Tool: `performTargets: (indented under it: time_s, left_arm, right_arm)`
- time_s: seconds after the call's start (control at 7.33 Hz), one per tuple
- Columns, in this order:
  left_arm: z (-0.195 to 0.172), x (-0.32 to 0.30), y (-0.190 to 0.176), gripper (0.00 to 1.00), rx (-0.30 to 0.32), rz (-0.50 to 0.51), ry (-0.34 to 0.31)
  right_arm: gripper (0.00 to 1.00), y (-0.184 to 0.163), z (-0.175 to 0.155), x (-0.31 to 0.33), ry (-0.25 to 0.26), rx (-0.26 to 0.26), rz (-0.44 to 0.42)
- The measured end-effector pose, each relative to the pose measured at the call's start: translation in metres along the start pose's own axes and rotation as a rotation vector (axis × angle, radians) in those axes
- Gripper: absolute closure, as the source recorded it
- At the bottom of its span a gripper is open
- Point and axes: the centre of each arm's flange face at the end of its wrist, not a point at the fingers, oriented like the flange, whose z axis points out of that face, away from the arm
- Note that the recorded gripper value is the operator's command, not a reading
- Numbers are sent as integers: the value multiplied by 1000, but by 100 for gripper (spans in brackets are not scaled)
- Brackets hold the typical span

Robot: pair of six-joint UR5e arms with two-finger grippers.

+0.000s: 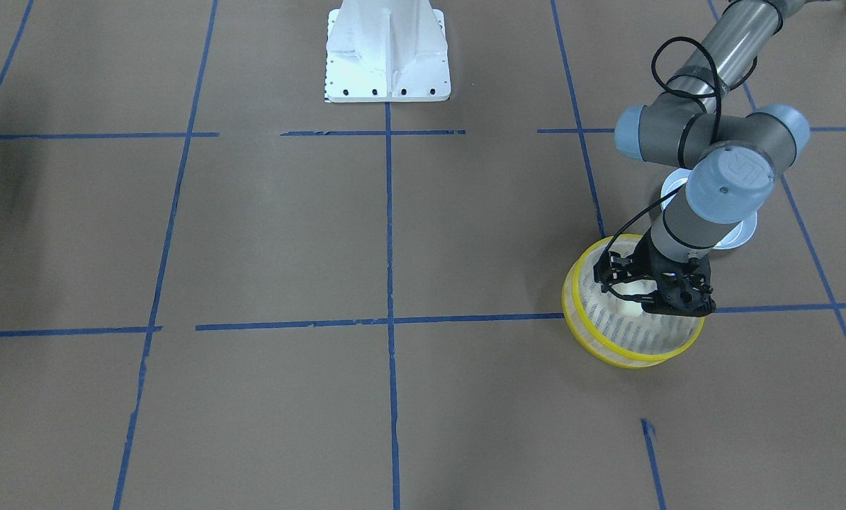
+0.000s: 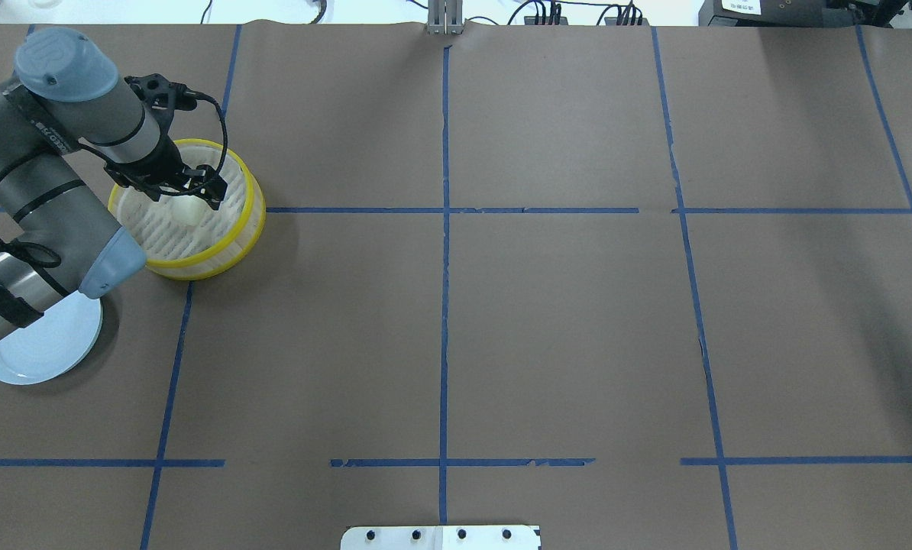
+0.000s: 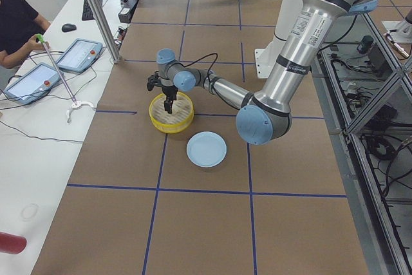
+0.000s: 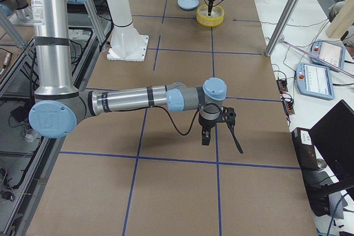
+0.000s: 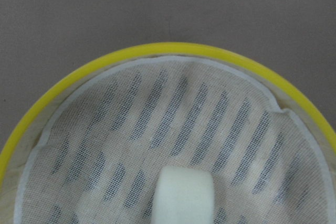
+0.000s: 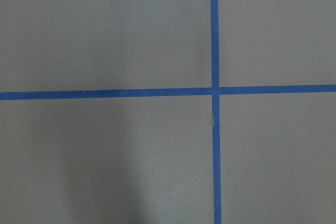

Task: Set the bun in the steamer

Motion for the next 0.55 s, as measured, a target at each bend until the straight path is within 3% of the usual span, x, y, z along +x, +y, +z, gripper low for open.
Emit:
performTargets:
  time_s: [0.55]
  left_arm:
    - [-98, -13, 15, 0, 129, -3, 52]
  right_arm:
    - [0, 0, 0, 0, 0, 0, 0]
